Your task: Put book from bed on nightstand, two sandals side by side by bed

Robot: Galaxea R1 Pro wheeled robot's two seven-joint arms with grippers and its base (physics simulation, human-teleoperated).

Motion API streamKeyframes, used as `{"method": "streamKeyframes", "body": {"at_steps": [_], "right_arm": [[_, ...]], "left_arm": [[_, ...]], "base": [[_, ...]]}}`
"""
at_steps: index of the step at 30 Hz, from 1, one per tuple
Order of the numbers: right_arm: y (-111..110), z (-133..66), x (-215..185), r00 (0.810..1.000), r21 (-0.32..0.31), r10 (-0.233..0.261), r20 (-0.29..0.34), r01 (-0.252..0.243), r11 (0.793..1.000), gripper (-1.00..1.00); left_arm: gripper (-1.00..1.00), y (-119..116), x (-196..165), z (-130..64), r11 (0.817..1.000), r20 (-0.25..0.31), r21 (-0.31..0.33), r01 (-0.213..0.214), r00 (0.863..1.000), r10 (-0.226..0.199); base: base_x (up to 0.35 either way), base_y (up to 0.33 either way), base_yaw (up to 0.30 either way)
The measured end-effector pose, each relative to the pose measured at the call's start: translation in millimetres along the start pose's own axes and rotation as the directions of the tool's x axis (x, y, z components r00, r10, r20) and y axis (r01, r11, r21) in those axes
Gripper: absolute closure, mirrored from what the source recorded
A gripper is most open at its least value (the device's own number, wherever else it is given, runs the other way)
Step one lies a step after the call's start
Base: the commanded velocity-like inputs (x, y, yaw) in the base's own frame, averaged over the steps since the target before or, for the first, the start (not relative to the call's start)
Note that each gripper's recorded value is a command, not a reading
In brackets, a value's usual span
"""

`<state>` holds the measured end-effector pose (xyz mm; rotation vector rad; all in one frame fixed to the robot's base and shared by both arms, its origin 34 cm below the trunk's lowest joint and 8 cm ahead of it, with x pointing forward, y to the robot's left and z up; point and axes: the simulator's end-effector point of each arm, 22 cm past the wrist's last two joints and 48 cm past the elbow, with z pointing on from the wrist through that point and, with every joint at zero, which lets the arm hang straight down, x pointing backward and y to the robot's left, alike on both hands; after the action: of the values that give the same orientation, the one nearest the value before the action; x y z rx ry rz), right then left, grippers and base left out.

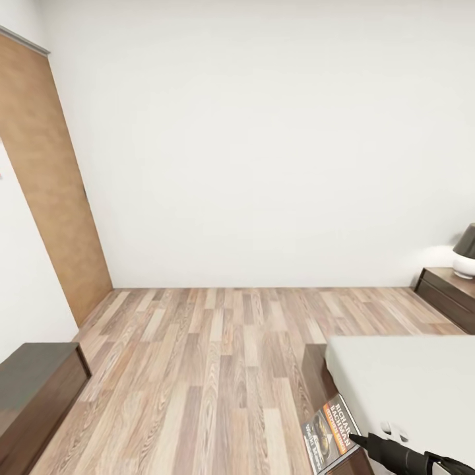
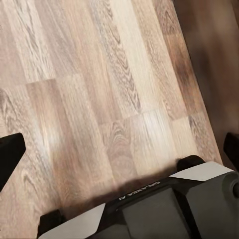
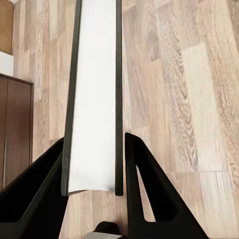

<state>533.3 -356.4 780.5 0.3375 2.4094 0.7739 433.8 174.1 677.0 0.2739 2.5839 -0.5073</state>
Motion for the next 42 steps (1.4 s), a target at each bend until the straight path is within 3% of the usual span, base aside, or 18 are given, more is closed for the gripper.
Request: {"method": "streamKeyframes", "body": {"at_steps": [42], "right_arm": [[0.5, 0.1, -0.4, 1.000, -0.002, -0.001, 0.001, 0.001, 1.000, 1.00]], "left_arm": [[-1.00, 0.1, -0.2, 0.0, 1.000, 0.001, -0.001, 0.003, 1.000, -0.003]], "base": [[0.330, 0.000, 0.000]]}}
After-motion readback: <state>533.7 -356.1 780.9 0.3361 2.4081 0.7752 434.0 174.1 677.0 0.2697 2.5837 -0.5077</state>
